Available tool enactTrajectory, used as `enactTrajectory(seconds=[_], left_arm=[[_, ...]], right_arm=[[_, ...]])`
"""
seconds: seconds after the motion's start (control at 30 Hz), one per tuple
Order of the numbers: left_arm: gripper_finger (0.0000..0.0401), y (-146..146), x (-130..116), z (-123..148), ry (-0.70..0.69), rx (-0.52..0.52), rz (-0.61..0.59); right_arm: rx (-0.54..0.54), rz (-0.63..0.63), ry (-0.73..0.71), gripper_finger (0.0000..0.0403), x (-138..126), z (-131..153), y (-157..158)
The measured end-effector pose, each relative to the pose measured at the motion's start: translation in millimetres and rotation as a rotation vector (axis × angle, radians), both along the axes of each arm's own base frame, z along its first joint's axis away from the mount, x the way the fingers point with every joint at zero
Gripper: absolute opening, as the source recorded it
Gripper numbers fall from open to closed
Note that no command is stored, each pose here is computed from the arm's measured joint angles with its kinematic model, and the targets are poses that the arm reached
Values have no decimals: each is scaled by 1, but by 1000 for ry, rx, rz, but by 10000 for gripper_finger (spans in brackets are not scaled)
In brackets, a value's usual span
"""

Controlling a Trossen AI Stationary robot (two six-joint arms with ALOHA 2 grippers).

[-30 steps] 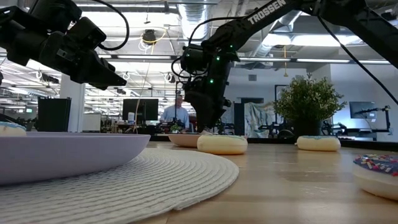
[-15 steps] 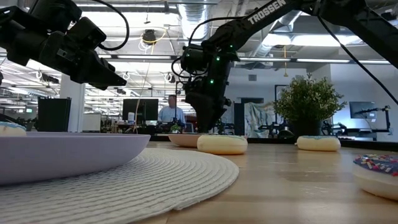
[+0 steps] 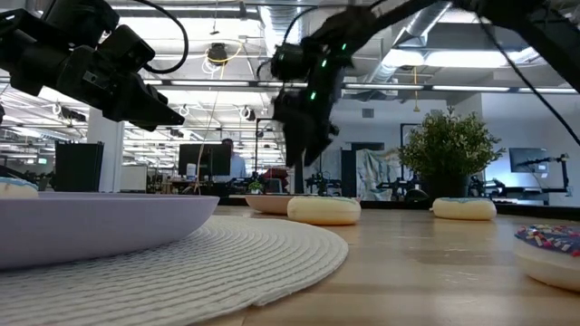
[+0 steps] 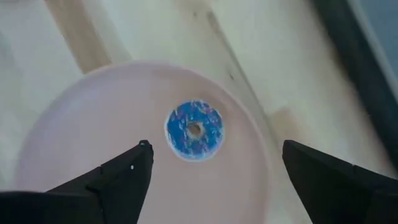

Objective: Pick & Place donuts
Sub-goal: Put the small light blue donut on the pink plate

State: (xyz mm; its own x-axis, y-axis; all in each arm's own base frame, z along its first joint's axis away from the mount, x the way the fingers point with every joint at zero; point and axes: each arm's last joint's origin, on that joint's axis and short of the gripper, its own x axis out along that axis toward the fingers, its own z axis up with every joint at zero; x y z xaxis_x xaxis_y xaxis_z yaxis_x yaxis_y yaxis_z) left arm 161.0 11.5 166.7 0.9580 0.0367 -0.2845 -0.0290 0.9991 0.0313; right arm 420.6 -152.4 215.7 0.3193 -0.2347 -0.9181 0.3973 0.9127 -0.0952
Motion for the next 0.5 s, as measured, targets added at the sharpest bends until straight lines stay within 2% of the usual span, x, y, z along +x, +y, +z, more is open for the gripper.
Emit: enactTrajectory(seconds=[0.13, 0.27, 0.33, 0.5], left_arm=[[0, 0, 0, 0, -1, -5, 2], [0, 0, 0, 0, -1, -8, 3], [0, 0, 0, 0, -1, -17, 5], [0, 0, 0, 0, -2, -46, 14]], right_arm=[[11, -8, -63, 340, -14, 37, 7], [40, 41, -145, 328, -33, 75, 26], [44, 58, -170, 322, -47, 83, 39], [82, 22, -257, 315, -93, 79, 76]])
